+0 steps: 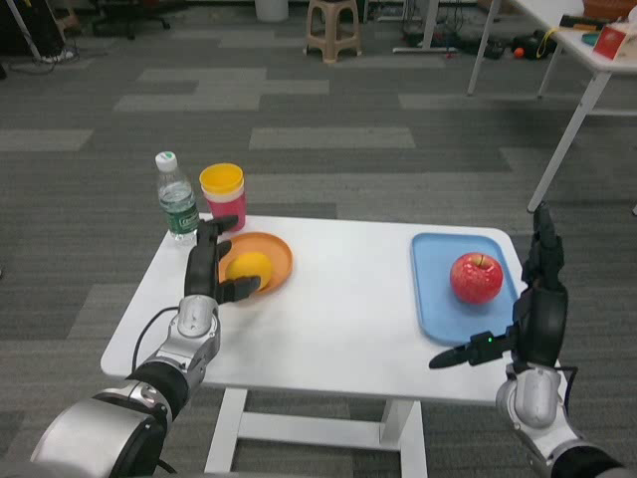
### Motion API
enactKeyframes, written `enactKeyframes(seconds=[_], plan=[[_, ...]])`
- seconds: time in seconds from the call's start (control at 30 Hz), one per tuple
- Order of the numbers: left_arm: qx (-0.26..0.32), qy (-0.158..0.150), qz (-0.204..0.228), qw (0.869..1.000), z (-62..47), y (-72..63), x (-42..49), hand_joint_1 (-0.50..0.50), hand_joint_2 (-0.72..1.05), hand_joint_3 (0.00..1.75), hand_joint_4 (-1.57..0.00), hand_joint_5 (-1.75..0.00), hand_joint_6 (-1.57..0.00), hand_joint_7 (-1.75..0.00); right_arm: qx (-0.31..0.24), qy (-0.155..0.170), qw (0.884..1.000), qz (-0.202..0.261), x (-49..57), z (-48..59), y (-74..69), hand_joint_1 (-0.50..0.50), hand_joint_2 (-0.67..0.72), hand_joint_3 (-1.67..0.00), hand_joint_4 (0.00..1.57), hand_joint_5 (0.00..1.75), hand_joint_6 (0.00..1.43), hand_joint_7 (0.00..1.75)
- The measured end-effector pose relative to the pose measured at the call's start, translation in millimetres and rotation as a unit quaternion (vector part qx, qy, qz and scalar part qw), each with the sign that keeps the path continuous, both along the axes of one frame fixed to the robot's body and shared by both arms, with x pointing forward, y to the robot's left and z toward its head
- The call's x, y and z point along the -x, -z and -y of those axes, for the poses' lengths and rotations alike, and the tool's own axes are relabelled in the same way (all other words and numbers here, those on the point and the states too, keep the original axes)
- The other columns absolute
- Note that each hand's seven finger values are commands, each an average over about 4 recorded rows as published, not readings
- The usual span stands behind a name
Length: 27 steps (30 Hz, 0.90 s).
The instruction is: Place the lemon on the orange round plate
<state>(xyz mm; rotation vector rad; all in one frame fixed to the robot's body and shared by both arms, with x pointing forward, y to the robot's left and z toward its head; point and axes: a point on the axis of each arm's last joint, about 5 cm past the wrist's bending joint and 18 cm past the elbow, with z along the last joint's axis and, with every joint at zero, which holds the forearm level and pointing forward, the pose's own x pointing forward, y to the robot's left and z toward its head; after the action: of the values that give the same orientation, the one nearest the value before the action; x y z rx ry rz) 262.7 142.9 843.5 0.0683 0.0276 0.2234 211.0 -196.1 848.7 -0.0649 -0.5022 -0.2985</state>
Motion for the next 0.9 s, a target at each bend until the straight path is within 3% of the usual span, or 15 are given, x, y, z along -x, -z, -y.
enactKeyframes(seconds=[0.17,0.4,0.63,0.7,0.77,0.9], plan=[[0.029,0.004,0.091,0.995,-5.7,-4.4,13.1,0.50,1.05,0.09,0.00,-0.69,0.00,-0.91,0.000,0.000,1.000,0.001,-0.5,0.0,-0.4,-0.21,0.47,0.00,0.11,0.00,0.00,0.00],[0.077,0.025,0.213,0.974,-9.6,-16.2,24.5,0.50,0.98,0.09,0.00,-0.54,0.00,-0.91,-0.001,0.002,1.000,0.001,-0.7,0.4,-0.5,-0.21,0.47,0.00,0.11,0.00,0.00,0.00],[0.105,0.087,0.253,0.958,0.3,-23.9,32.4,0.50,1.05,0.09,0.00,-0.51,0.00,-0.91,0.000,0.003,1.000,0.001,-0.6,0.7,-0.3,-0.21,0.47,0.00,0.11,0.00,0.00,0.00],[0.120,0.104,0.255,0.954,5.5,-23.4,34.5,0.50,0.91,0.09,0.00,-0.46,-0.03,-0.91,0.000,0.003,1.000,0.001,-0.6,0.7,-0.3,-0.21,0.47,0.00,0.11,0.00,0.00,0.00],[0.141,0.122,0.251,0.950,12.5,-21.6,37.1,0.50,0.69,0.09,0.00,-0.41,-0.18,-0.91,0.000,0.003,1.000,0.000,-0.6,0.8,-0.3,-0.21,0.47,0.00,0.11,0.00,0.00,0.00],[0.177,0.148,0.248,0.941,24.5,-23.7,37.0,0.50,0.52,0.09,0.00,-0.31,-0.71,-0.91,0.000,0.003,1.000,0.000,-0.5,0.8,-0.2,-0.21,0.47,0.00,0.11,0.00,0.00,0.00]])
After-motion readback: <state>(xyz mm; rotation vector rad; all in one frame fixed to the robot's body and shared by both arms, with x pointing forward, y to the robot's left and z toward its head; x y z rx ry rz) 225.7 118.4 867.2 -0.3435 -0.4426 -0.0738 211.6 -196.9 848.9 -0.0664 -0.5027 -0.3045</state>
